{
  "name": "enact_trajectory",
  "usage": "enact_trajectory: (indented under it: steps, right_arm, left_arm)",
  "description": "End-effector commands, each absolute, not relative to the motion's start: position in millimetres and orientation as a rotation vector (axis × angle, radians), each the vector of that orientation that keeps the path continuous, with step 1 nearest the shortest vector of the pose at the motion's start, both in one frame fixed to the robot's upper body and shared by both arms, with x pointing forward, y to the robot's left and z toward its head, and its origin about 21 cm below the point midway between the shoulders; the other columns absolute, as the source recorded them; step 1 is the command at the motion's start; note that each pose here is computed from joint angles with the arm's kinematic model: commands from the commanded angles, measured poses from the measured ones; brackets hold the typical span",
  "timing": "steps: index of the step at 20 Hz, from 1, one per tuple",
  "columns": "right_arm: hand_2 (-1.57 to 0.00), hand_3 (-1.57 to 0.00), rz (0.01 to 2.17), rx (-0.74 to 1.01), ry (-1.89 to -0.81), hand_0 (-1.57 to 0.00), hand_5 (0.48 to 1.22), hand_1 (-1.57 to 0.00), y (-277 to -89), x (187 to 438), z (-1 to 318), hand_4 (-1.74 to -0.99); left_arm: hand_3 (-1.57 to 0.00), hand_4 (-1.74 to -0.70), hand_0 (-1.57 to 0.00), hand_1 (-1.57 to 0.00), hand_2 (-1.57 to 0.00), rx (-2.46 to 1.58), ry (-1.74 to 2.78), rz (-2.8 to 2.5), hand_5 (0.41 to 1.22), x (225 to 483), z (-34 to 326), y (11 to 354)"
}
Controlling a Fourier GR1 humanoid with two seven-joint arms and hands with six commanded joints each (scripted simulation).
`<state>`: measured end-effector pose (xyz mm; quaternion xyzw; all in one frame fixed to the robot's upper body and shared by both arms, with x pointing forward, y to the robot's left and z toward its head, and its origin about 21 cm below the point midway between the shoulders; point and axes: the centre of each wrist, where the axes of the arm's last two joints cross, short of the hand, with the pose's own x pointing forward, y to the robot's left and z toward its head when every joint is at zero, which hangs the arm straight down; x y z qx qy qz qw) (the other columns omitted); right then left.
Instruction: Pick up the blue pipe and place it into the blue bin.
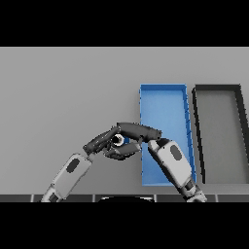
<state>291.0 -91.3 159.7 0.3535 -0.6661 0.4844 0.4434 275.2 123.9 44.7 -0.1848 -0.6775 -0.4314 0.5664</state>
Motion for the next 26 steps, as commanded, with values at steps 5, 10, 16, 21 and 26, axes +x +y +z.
enact_trajectory:
  steps: [5, 10, 16, 21, 26]
  right_arm:
    - [-1.57, -1.57, 1.143, 0.916, -1.633, -1.57, 1.221, -1.57, -89.7, 288.5, 167.5, -1.49]
    - [-1.57, -1.57, 1.011, 1.01, -1.58, -1.57, 1.221, -1.57, -104.3, 297.8, 207.0, -1.639]
    - [-1.57, -1.57, 0.871, 1.094, -1.702, -1.57, 1.134, -1.57, -123.2, 313.1, 290.9, -1.714]
    - [-1.57, -1.57, 0.695, 0.891, -1.863, -1.57, 1.117, -1.57, -144.7, 344.6, 333.4, -1.732]
    - [-1.57, -1.57, 0.495, 0.597, -1.777, -1.57, 1.129, -1.57, -188.8, 390.4, 312.0, -1.738]
  left_arm:
    - [-0.01, -0.9, -0.01, -0.01, -0.01, -0.415, -1.561, -0.997, 0.555, 274.5, 41.3, 124.6]
    - [0.0, -0.91, 0.0, 0.0, 0.0, -0.422, -1.53, -0.998, 0.514, 271.9, 40.0, 122.5]
    - [0.0, -0.92, 0.0, 0.0, 0.0, -0.42, -1.512, -0.997, 0.503, 269.1, 39.5, 122.9]
    - [0.0, -0.91, 0.0, 0.0, 0.0, -0.439, -1.528, -1.003, 0.492, 263.4, 37.9, 130.7]
    - [0.0, -0.91, 0.0, 0.0, 0.0, -0.437, -1.534, -0.997, 0.487, 266.8, 39.0, 136.7]
